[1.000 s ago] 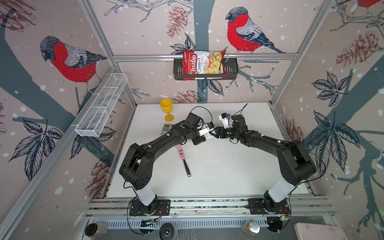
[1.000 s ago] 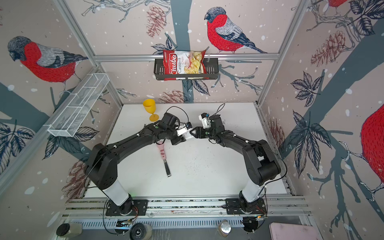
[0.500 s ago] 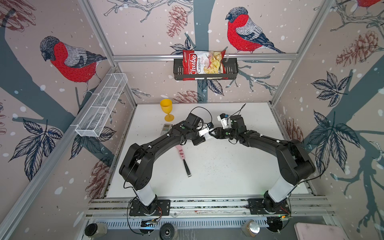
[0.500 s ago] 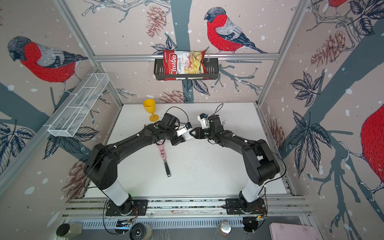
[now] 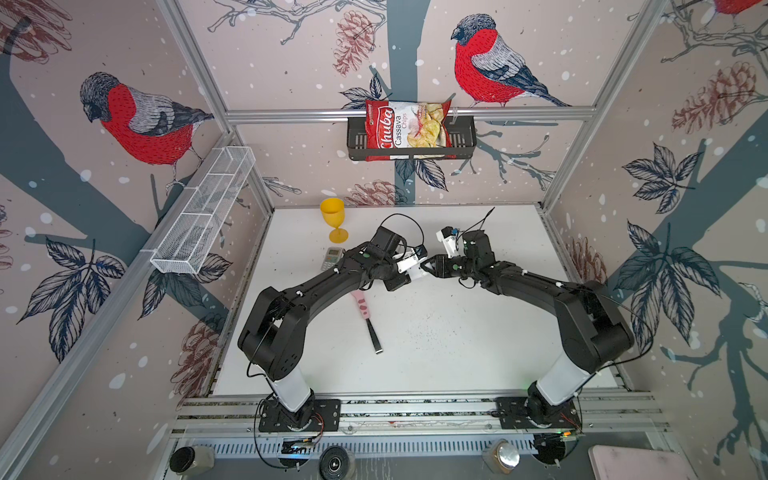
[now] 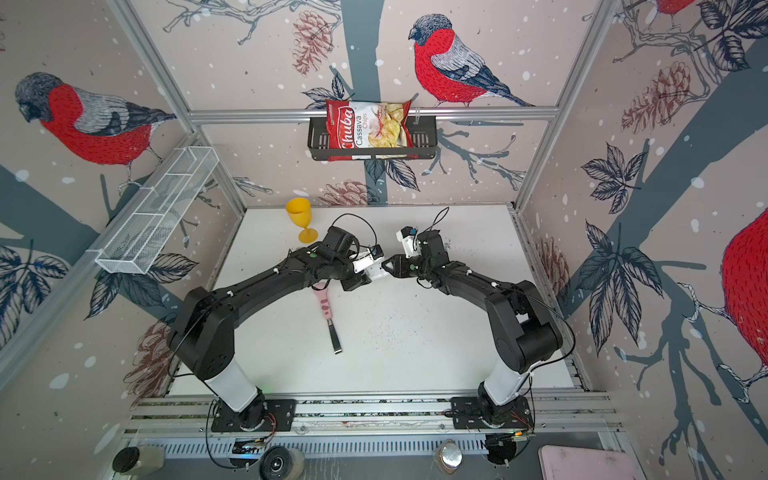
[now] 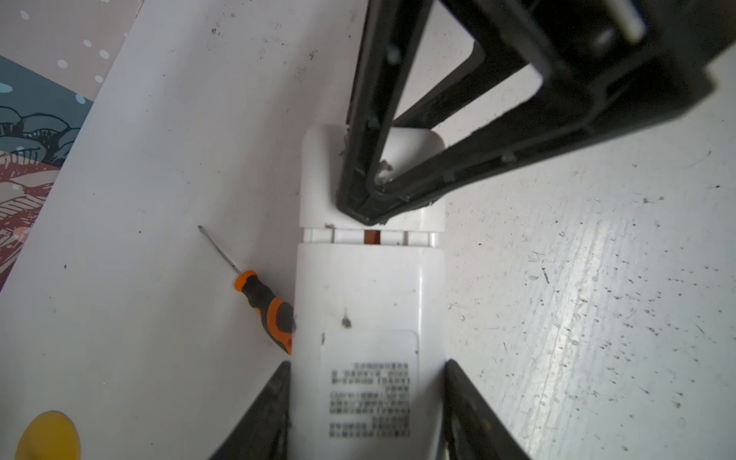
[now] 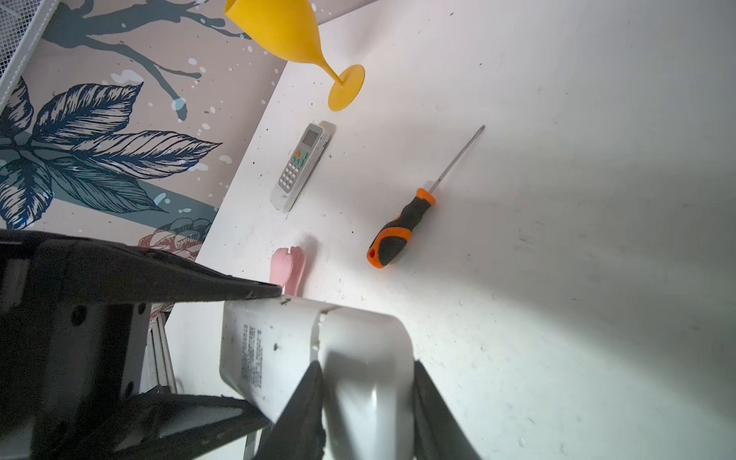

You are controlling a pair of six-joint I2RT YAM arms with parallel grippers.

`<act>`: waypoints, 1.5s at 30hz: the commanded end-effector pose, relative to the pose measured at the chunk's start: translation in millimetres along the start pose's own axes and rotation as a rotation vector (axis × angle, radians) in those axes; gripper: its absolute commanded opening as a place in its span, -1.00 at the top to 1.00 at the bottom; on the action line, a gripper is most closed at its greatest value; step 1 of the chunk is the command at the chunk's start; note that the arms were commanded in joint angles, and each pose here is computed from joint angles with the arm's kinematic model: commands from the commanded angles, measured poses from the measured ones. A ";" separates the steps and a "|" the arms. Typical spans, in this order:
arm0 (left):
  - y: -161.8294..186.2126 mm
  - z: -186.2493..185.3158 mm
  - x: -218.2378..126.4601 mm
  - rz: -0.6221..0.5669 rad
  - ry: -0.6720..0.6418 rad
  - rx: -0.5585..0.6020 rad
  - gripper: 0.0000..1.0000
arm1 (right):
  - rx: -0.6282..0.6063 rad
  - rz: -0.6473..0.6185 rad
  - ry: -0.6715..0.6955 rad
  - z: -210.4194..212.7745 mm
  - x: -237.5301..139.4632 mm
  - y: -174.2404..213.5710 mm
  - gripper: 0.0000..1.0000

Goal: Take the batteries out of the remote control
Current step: 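Slide the battery cover off with the right gripper while the left gripper holds the remote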

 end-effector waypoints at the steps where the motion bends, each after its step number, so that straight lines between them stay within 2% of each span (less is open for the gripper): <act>1: -9.9 2.3 -1.9 -0.046 -0.010 0.006 0.39 | -0.017 -0.015 0.036 -3.9 -5.8 -2.0 0.28; 13: -7.4 3.3 1.9 -0.038 -0.012 0.002 0.39 | -0.023 -0.045 0.019 -1.2 -18.9 -7.0 0.52; 14: -6.9 3.1 2.9 -0.035 -0.011 -0.001 0.39 | -0.026 -0.046 0.016 -0.6 -18.9 -7.1 0.50; 15: -7.1 3.2 3.3 -0.035 -0.010 0.000 0.39 | -0.028 -0.045 0.012 -0.1 -18.9 -7.0 0.39; 17: -6.9 3.5 3.5 -0.034 -0.010 -0.002 0.40 | -0.033 -0.038 0.010 0.6 -17.7 -4.9 0.04; 19: -7.8 3.3 2.8 -0.037 -0.009 -0.001 0.40 | -0.037 -0.036 0.013 0.5 -16.4 -3.5 -0.07; 26: -7.7 4.1 2.3 -0.037 -0.013 0.001 0.40 | -0.047 -0.022 -0.001 6.0 -4.5 -4.6 -0.08; 36: -9.3 3.9 0.4 -0.044 -0.014 0.002 0.40 | -0.055 -0.008 0.019 6.3 0.8 -4.6 0.11; 40: -9.3 3.8 -0.4 -0.046 -0.015 0.004 0.40 | -0.078 0.011 0.042 8.1 4.6 -3.1 -0.11; 45: -9.6 3.9 -1.1 -0.049 -0.016 0.003 0.41 | -0.098 0.029 0.067 8.9 8.9 -2.2 -0.11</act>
Point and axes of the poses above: each gripper's point midway between its finger pads, its own x axis out along the fingers, its own z axis along the line the jaws close on, y = z × x, the point moved 4 cm from there along -x, back along the fingers, and after that the axes turned 9 degrees about -x, right-handed, at the moved point
